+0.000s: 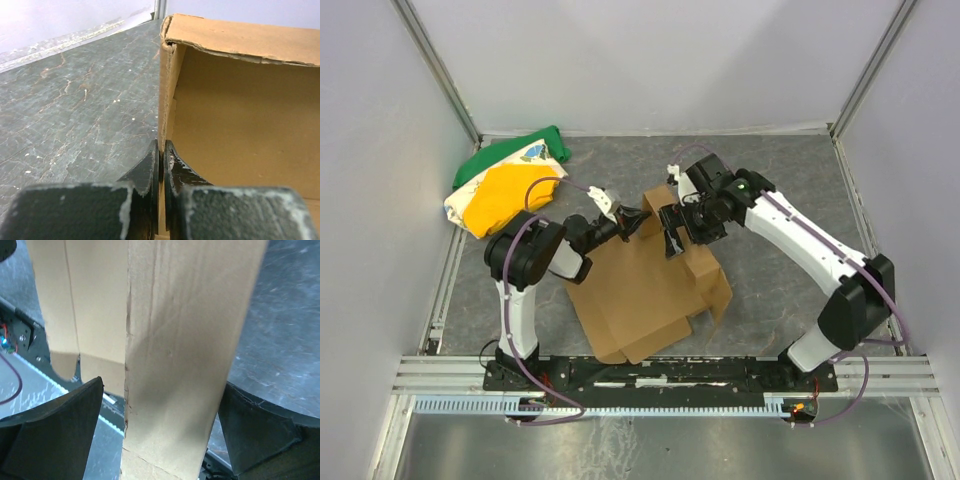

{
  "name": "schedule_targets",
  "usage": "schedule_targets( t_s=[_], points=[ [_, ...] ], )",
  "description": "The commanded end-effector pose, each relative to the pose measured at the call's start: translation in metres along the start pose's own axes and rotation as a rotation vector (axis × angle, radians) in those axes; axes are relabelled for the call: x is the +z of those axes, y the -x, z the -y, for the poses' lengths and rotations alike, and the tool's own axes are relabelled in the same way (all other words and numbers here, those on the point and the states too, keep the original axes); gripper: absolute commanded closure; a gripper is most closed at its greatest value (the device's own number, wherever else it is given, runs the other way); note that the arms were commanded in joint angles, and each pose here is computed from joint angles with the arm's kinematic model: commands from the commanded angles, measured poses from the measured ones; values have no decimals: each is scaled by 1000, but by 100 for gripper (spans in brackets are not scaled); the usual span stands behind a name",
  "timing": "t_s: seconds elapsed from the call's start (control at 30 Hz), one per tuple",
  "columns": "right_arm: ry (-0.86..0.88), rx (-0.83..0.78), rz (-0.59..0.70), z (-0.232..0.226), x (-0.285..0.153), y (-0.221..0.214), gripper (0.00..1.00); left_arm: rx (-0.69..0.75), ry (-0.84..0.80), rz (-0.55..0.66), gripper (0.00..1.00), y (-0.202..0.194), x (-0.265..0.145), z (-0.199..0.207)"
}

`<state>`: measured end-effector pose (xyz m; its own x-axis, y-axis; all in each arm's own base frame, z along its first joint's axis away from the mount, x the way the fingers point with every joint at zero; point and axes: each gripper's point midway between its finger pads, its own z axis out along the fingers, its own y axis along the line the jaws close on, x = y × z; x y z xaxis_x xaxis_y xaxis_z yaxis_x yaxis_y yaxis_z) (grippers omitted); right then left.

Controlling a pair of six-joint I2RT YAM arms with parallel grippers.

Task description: Fold the paper box

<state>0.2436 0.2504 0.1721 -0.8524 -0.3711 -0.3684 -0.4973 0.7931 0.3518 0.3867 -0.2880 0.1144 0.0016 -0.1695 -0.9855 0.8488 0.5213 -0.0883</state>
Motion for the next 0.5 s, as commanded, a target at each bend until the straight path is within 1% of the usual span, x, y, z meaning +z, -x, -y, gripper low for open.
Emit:
schedule_targets(
  t_s=[0.0,0.13,0.2,0.23,0.3,0.37,0.47],
  points=[
    [-110,1,229,6,-40,33,1,51,73,165,97,43,0,-4],
    [-287,60,380,33,-72,42,1,52,166,196,97,54,-3,-7],
    [-400,105,485,51,-95,43,1,71,214,211,97,61,-7,-9],
    [-443,143,549,57,-111,43,1,80,261,220,97,65,-12,-13],
    [-527,194,623,71,-130,38,1,86,345,223,97,72,-19,-18],
    [-597,241,677,83,-145,30,1,76,441,205,97,76,-28,-22],
    [-651,282,715,94,-152,20,1,50,582,130,97,76,-41,-29]
  ],
)
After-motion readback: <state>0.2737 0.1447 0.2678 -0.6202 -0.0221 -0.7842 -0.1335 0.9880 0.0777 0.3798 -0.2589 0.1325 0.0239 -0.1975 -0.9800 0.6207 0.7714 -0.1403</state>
